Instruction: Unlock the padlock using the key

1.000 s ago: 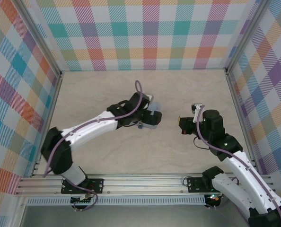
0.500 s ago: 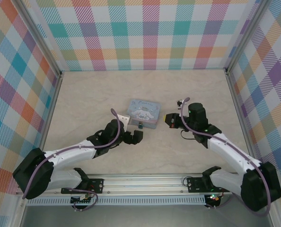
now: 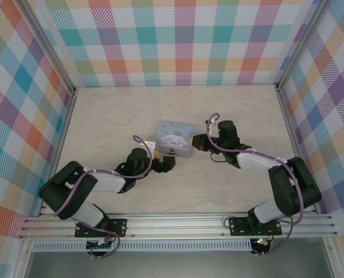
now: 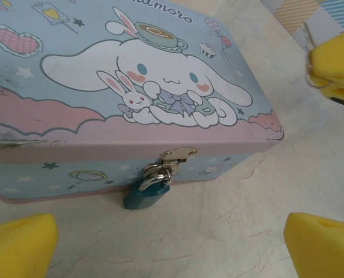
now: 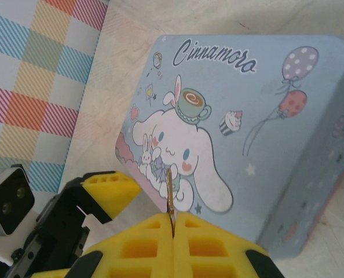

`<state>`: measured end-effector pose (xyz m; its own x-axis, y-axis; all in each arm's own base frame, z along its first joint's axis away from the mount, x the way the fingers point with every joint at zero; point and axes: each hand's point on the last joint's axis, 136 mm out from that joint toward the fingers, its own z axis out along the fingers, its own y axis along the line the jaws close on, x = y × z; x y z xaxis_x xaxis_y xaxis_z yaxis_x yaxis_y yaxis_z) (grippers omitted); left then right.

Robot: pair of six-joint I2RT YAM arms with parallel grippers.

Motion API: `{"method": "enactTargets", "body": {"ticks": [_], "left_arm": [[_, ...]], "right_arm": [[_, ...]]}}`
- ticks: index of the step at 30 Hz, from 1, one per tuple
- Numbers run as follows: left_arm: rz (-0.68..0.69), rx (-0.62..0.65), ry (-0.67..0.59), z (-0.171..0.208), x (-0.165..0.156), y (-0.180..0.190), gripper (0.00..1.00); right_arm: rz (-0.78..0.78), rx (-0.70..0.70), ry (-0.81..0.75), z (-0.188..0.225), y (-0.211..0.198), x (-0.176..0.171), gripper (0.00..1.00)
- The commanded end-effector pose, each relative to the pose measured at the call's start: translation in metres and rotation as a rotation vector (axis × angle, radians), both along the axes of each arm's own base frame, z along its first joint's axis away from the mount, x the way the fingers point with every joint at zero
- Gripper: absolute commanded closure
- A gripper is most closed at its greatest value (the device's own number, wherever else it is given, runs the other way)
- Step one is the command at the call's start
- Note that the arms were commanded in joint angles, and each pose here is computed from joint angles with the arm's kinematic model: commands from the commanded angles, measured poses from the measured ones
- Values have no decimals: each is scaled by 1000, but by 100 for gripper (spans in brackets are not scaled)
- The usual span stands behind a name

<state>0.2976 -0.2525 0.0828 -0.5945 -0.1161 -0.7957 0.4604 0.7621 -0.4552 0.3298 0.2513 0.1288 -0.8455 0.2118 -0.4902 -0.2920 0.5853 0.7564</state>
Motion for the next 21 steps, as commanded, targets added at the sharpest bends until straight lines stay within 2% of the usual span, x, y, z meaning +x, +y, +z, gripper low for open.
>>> {"method": "enactTargets", "body": {"ticks": [1,9,21], "left_arm": [[-30,-101,-43,18,10,-12,0],[-26,-107,-3,4,16,-16,0],[-69,-120,50,-9,20,-26,0]], "right_arm": [[30,76,-75,24,14,17,100],[44,45,-35,3,22,31,100],[53,-16,96,-49,19,17,100]]}}
